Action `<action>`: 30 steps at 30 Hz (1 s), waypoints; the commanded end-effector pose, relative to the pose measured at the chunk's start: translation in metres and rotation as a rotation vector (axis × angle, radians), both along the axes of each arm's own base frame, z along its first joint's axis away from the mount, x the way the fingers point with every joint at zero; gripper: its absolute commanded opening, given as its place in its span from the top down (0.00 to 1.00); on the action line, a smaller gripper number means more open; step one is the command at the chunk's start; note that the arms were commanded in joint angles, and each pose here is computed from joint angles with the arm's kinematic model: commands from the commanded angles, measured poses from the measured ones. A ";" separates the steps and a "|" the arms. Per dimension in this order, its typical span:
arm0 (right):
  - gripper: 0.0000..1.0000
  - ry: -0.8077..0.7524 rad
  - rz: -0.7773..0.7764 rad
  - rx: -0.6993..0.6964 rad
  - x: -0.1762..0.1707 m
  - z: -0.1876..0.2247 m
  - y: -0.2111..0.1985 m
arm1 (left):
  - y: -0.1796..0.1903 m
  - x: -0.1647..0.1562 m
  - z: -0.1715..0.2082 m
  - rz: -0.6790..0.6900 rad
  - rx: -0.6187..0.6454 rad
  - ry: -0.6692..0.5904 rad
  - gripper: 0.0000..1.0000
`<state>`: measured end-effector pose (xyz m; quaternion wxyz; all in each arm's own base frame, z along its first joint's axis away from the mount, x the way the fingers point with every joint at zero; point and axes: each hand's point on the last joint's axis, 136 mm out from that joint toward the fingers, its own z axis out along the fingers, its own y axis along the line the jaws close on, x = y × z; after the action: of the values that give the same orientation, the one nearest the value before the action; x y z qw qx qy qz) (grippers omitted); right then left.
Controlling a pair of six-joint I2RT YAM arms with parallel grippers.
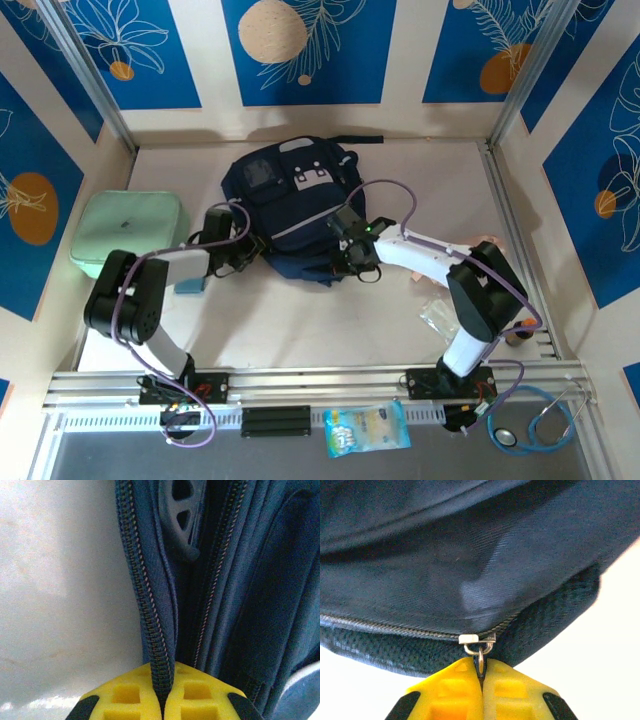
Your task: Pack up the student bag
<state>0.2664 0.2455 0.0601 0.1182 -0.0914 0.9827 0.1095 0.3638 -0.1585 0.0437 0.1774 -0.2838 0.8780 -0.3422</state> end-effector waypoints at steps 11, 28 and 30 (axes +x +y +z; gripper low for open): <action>1.00 0.075 0.334 0.306 -0.063 0.004 0.127 | 0.038 0.022 0.021 -0.119 0.361 -0.033 0.62; 1.00 0.011 0.317 0.474 -0.029 0.015 0.182 | 0.025 -0.048 0.036 -0.150 0.274 0.097 0.41; 1.00 0.011 0.308 0.469 -0.029 0.014 0.179 | 0.022 -0.048 0.028 -0.144 0.269 0.118 0.44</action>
<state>0.2406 0.4232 0.0650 0.1115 -0.2120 0.9126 0.3313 0.3280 -0.1308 0.0889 0.1761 -0.2004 0.9394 -0.2155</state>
